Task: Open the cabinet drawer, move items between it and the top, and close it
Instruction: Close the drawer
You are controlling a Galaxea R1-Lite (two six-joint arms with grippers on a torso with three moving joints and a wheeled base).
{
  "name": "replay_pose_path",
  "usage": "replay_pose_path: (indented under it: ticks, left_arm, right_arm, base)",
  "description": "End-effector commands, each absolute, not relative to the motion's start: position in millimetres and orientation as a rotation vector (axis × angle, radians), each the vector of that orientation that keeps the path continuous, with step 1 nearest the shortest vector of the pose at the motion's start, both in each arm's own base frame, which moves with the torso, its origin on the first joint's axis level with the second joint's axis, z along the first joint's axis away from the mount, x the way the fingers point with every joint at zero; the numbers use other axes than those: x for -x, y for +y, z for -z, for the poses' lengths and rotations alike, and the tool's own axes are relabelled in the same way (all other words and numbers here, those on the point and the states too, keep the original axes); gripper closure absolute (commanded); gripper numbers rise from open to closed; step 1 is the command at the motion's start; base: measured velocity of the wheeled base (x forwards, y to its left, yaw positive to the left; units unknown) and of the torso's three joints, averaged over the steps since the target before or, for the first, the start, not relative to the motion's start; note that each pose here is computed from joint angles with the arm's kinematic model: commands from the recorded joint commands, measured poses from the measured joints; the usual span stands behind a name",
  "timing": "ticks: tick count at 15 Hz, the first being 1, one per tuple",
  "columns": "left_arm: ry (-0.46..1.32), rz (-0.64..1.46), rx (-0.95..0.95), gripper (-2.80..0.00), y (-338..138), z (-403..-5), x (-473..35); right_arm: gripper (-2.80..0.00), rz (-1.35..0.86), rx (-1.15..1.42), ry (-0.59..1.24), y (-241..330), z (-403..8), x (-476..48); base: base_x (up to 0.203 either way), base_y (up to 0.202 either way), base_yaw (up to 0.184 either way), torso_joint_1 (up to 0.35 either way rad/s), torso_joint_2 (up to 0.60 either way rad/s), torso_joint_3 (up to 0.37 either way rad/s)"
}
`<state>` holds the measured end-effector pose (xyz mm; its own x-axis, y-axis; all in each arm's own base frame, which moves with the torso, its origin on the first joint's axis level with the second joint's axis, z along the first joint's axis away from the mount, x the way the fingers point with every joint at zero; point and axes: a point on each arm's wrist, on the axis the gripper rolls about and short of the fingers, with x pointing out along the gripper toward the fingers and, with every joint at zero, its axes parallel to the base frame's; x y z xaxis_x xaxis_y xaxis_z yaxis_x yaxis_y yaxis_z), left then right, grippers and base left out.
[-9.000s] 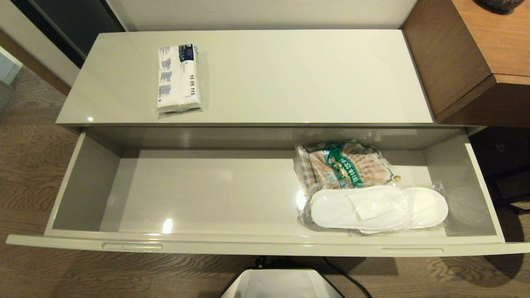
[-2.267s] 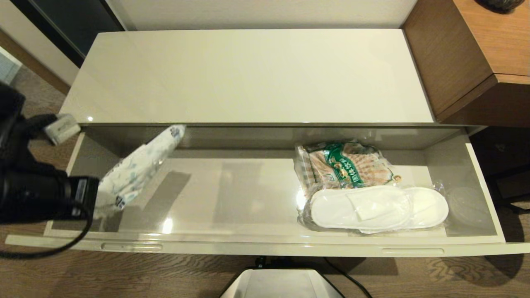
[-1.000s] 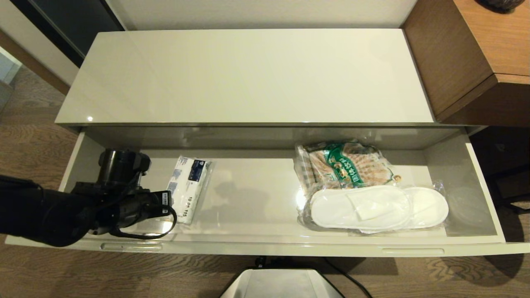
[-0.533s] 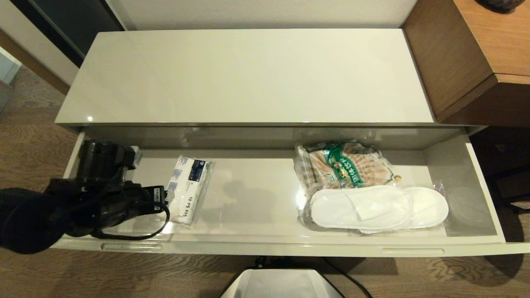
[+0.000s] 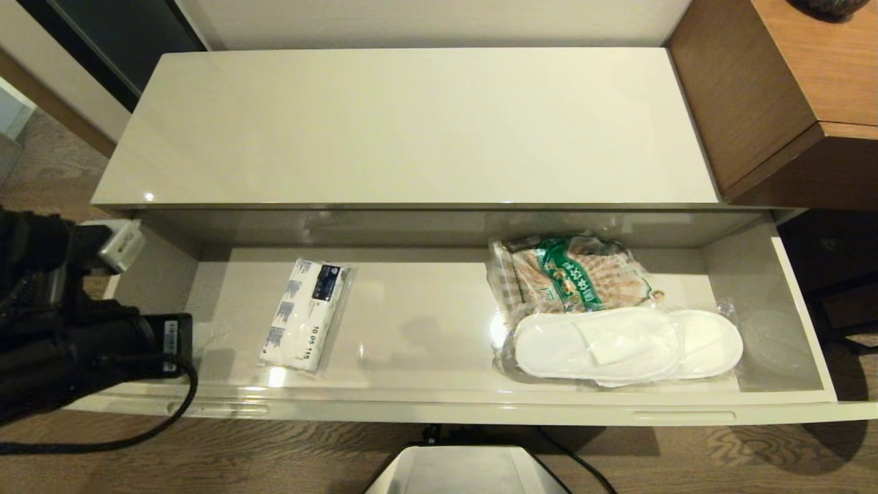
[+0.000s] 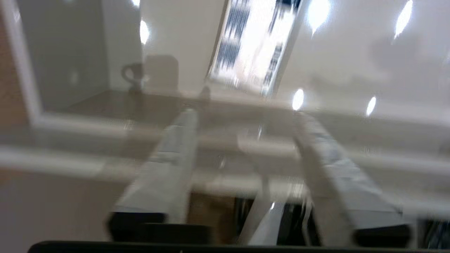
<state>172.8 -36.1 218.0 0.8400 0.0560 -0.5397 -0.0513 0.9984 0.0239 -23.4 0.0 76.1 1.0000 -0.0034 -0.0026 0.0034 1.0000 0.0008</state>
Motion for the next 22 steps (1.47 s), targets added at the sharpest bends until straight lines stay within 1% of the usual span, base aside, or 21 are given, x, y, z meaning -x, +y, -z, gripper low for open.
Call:
replay_pose_path:
  ticks: [1,5,7,8,10,12,16,20,22]
  left_arm:
    - [0.543,-0.049,-0.002,0.0,-27.4,-222.9,-134.6]
    - [0.751,-0.007,-0.039,0.0,-18.3,-177.7,-87.3]
    - [0.879,0.021,-0.046,0.0,-16.2,-142.7,-75.4]
    - [0.939,0.038,-0.02,0.0,-16.6,-127.7,-74.0]
    - [0.997,0.033,0.038,0.0,-21.9,-115.7,-91.3]
    - [0.99,0.014,0.098,0.0,-28.4,-108.9,-115.0]
    - [0.885,-0.001,0.17,0.0,-42.8,-103.7,-170.7]
    - [0.832,-0.019,0.205,0.0,-52.3,-113.3,-208.3]
    - [0.768,-0.049,0.257,0.0,-57.4,-128.1,-233.8]
  right_arm:
    - [0.0,0.004,-0.002,0.005,0.0,-76.1,23.3]
    - [0.0,0.003,-0.002,0.005,0.0,-76.1,23.3]
    - [0.0,0.003,-0.002,0.005,0.0,-76.1,23.3]
    - [0.0,0.005,-0.002,0.005,0.0,-76.1,23.3]
    - [0.0,0.005,-0.002,0.005,0.0,-76.1,23.3]
    - [0.0,0.005,-0.002,0.005,0.0,-76.1,23.3]
    - [0.0,0.005,-0.002,0.005,0.0,-76.1,23.3]
    - [0.0,0.005,-0.002,0.004,0.0,-76.1,23.3]
    - [0.0,0.004,-0.001,0.004,0.0,-76.1,23.3]
  base:
    - [0.0,0.0,0.0,0.0,0.0,0.0]
    - [0.0,0.0,0.0,0.0,0.0,0.0]
    - [0.0,0.0,0.0,0.0,0.0,0.0]
    - [0.0,0.0,0.0,0.0,0.0,0.0]
    - [0.0,0.0,0.0,0.0,0.0,0.0]
    - [0.0,0.0,0.0,0.0,0.0,0.0]
    - [0.0,0.0,0.0,0.0,0.0,0.0]
    - [0.0,0.0,0.0,0.0,0.0,0.0]
    - [0.0,0.0,0.0,0.0,0.0,0.0]
